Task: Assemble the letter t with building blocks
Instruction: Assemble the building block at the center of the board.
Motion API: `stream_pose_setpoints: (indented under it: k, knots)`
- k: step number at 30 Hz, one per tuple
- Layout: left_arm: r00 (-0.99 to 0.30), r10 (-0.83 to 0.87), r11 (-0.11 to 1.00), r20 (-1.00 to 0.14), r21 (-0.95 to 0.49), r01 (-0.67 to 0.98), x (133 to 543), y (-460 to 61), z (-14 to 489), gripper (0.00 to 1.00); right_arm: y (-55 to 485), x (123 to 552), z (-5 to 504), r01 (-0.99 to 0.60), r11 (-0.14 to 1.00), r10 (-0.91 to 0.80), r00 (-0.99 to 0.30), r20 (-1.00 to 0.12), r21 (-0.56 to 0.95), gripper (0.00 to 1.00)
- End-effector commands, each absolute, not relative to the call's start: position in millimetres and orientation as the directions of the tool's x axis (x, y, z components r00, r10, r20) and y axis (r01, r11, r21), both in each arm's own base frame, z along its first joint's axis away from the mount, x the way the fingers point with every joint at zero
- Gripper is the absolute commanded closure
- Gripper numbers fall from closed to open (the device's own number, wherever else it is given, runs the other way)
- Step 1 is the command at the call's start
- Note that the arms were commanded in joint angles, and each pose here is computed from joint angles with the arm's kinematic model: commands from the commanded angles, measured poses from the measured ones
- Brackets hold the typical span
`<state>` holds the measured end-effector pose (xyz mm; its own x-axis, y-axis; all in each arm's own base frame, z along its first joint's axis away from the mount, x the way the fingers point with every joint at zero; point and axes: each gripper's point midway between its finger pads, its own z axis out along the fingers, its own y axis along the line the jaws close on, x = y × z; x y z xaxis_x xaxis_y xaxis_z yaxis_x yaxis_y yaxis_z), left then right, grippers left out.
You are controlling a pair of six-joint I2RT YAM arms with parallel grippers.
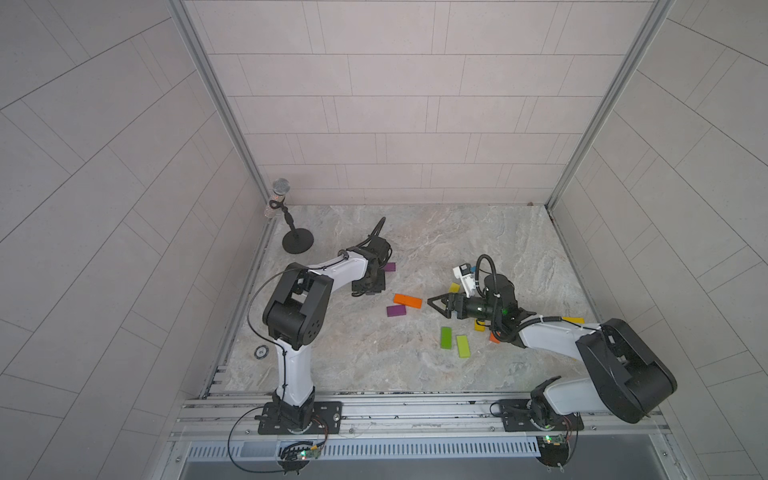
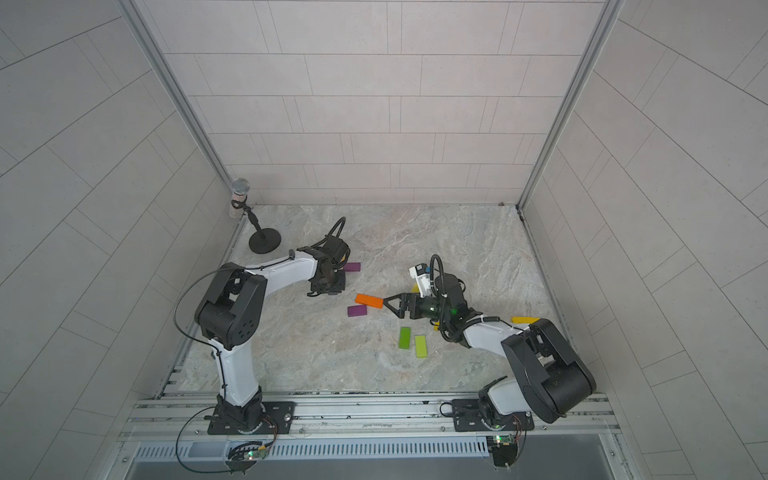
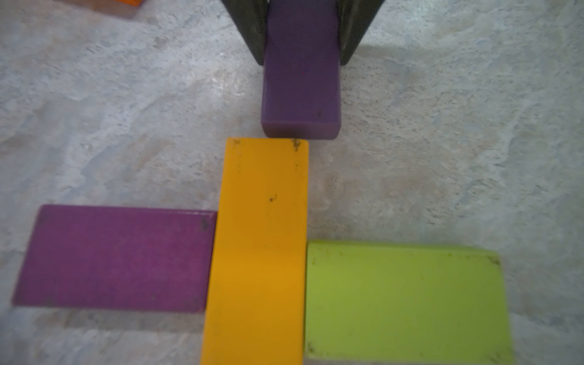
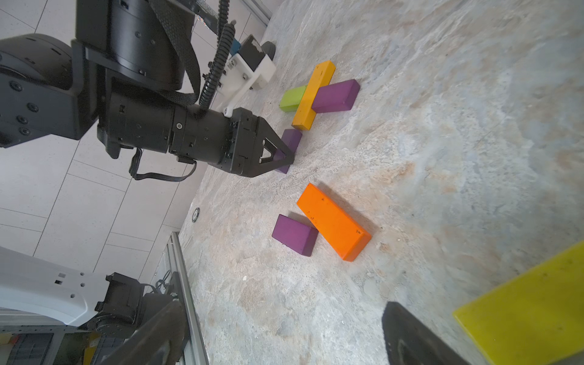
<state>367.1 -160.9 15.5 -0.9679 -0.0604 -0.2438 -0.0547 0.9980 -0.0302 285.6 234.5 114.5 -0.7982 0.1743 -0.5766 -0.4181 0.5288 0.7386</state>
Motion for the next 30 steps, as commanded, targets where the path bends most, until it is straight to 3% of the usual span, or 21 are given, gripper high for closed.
stream_pose_setpoints:
  k: [1,30]
  knots:
    - [-0.978,-0.052,0.998,-0.202,-0.041,-0.045,354.0,-167.3,8.6,0.74,237.7,285.3,117.9,-0.443,0.517,0.164,-0.789,-0.592,0.733,0.00]
    - [-0.978,-0.035,0.999,-0.204,-0.009,-0.034,362.8,-173.6,18.1,0.73,238.1,285.3,116.4,-0.440,0.515,0.163,-0.792,-0.589,0.735,0.00]
